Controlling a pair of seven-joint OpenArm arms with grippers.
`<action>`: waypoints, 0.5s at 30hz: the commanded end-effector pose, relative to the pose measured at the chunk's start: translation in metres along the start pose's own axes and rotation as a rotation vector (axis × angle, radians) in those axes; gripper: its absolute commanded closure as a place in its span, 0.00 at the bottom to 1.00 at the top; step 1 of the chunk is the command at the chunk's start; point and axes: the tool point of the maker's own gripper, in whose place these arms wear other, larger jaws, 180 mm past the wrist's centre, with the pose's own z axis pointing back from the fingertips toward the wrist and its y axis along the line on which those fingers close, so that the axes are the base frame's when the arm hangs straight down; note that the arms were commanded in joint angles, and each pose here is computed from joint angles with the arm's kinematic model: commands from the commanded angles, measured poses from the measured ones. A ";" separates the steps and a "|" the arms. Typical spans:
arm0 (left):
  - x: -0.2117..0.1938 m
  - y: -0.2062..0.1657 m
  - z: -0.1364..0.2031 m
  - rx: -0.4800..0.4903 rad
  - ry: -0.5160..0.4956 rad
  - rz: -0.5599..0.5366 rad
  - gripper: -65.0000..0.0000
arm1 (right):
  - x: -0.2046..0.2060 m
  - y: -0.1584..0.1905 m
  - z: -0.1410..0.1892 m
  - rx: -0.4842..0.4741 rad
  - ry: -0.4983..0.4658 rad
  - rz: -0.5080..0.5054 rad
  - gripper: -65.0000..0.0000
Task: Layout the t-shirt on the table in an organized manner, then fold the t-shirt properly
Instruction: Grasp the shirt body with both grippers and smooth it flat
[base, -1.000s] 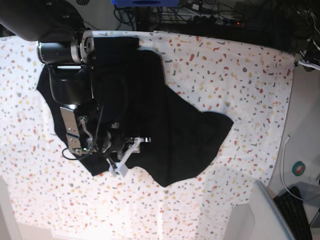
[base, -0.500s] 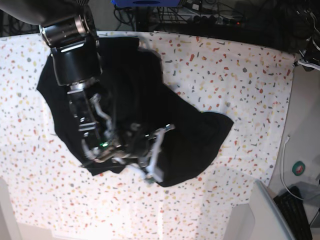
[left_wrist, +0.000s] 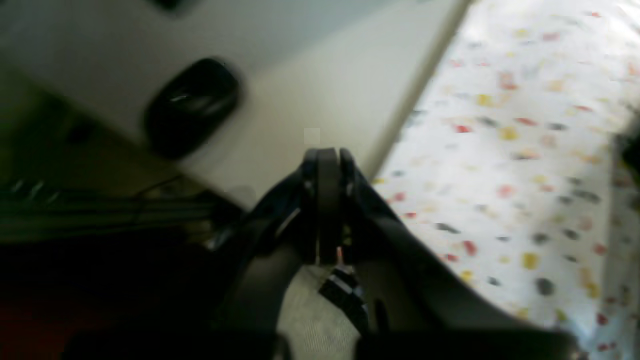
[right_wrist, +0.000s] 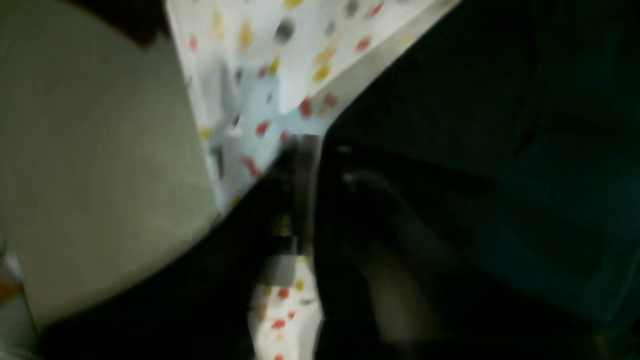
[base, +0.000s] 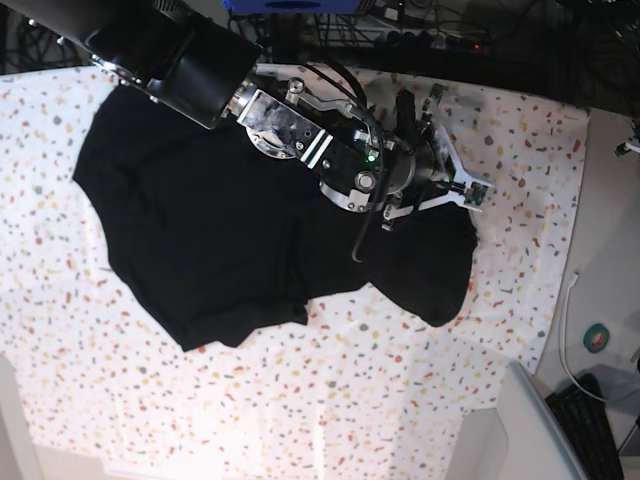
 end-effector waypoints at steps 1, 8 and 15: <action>0.012 -0.002 0.002 -0.010 -0.038 -0.013 1.00 | 0.019 0.003 0.006 0.002 -0.035 0.031 0.66; -0.004 -0.059 -0.008 -0.138 0.001 -0.047 1.00 | 0.026 -0.031 0.059 -0.106 -0.119 -0.012 0.57; -0.051 -0.161 0.000 -0.491 0.105 0.062 0.07 | -0.087 -0.129 0.184 -0.500 -0.265 -0.512 0.48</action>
